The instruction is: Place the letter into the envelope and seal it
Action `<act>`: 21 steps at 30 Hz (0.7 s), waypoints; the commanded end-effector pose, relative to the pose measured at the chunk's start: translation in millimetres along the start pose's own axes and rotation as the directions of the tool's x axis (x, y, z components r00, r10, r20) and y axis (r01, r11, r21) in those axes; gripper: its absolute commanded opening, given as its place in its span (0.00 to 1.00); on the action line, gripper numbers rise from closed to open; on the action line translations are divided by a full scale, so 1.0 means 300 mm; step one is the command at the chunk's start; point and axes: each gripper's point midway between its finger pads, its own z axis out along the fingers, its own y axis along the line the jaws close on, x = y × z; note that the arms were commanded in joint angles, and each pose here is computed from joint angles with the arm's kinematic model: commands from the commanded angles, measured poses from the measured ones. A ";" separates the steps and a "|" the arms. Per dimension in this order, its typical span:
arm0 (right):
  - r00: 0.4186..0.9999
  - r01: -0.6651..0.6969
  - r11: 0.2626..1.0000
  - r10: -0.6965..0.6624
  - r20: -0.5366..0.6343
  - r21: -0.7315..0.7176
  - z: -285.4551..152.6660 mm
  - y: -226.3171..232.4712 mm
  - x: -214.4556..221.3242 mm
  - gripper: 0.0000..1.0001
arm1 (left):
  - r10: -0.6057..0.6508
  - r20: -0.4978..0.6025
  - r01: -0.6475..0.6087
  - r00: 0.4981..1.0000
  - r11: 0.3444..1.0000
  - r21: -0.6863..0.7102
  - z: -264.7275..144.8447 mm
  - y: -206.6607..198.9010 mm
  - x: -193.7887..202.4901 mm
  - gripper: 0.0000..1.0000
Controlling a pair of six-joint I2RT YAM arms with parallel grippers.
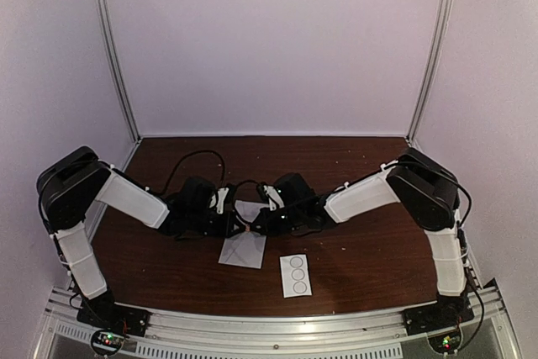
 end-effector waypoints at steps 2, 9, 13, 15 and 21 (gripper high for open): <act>0.988 -0.072 0.981 0.095 -0.123 0.181 -0.010 -0.179 0.166 0.00 | -0.044 -0.088 0.036 0.995 0.995 -0.096 -0.011 0.084 0.108 0.00; 0.993 -0.059 0.987 0.074 -0.095 0.152 -0.055 -0.127 0.124 0.00 | -0.025 -0.024 0.024 0.999 0.997 -0.072 -0.042 0.051 0.054 0.00; 0.997 -0.038 0.995 0.043 -0.061 0.092 -0.112 -0.050 0.080 0.00 | 0.020 0.128 -0.012 0.992 0.998 -0.060 -0.142 -0.007 -0.063 0.00; 0.999 -0.016 0.999 0.018 -0.045 0.040 -0.152 0.005 0.056 0.04 | 0.033 0.207 -0.022 0.978 0.998 -0.055 -0.213 -0.036 -0.110 0.03; 0.995 0.079 0.997 -0.077 0.069 -0.021 -0.300 0.154 -0.064 0.51 | 0.127 0.305 -0.117 0.944 0.992 -0.051 -0.362 -0.134 -0.221 0.34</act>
